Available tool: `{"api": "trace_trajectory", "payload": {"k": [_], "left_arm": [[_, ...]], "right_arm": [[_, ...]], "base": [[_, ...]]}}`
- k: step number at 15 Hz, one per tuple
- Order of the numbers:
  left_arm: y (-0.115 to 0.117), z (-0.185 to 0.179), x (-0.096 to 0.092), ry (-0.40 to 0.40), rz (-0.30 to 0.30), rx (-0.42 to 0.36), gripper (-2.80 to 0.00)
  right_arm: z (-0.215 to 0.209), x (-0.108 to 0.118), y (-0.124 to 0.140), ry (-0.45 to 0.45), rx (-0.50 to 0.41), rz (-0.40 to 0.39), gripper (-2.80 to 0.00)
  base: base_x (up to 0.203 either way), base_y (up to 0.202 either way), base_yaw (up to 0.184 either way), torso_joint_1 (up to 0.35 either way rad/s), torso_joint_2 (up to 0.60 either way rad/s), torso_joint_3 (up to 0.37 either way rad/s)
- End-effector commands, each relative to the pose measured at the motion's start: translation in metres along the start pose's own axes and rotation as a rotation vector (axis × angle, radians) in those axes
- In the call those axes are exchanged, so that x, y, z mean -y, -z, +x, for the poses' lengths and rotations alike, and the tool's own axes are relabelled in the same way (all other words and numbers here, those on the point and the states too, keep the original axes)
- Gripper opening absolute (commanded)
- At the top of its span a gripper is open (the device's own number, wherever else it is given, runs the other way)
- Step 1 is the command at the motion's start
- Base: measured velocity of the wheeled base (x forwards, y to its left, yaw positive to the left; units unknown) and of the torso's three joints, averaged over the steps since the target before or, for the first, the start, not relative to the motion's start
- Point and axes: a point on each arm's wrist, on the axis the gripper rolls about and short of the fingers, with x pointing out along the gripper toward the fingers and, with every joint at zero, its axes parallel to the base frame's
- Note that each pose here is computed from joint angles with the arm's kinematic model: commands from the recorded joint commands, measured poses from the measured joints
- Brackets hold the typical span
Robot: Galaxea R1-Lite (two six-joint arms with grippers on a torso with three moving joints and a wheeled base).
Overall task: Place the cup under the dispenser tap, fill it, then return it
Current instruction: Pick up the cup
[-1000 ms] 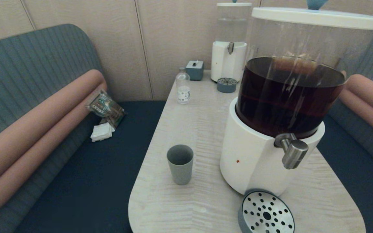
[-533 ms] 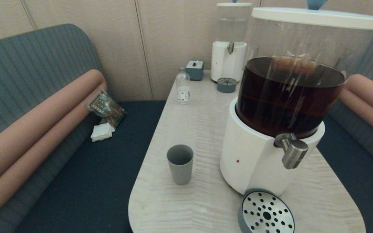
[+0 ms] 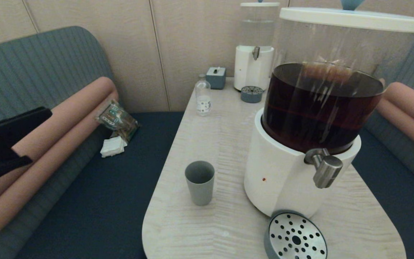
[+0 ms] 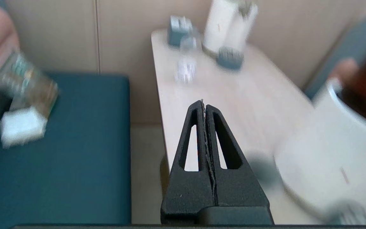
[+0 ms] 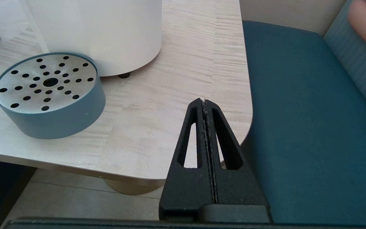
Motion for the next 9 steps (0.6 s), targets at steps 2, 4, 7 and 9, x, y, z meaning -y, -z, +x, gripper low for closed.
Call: {"api": "trace_trajectory", "payload": {"k": [2, 4, 7, 9], "left_arm": [[0.017, 0.042, -0.013, 0.035, -0.019, -0.029, -2.8], [0.026, 0.038, -0.011, 0.221, -0.026, -0.103, -2.8], [0.061, 0.021, -0.009, 0.529, -0.064, -0.247, -2.8], [0.08, 0.029, -0.015, 0.604, -0.054, -0.254, -2.8]], "right_arm": [[0.0, 0.0, 0.003, 0.0, -0.006, 0.0, -2.8], [0.0, 0.0, 0.003, 0.0, -0.006, 0.001, -2.8], [0.0, 0.0, 0.003, 0.0, -0.006, 0.001, -2.8], [0.0, 0.0, 0.003, 0.0, -0.006, 0.001, -2.8]], "base": [[0.0, 0.0, 0.0, 0.0, 0.0, 0.0], [0.0, 0.0, 0.0, 0.0, 0.0, 0.0], [0.0, 0.0, 0.0, 0.0, 0.0, 0.0], [0.0, 0.0, 0.0, 0.0, 0.0, 0.0]]}}
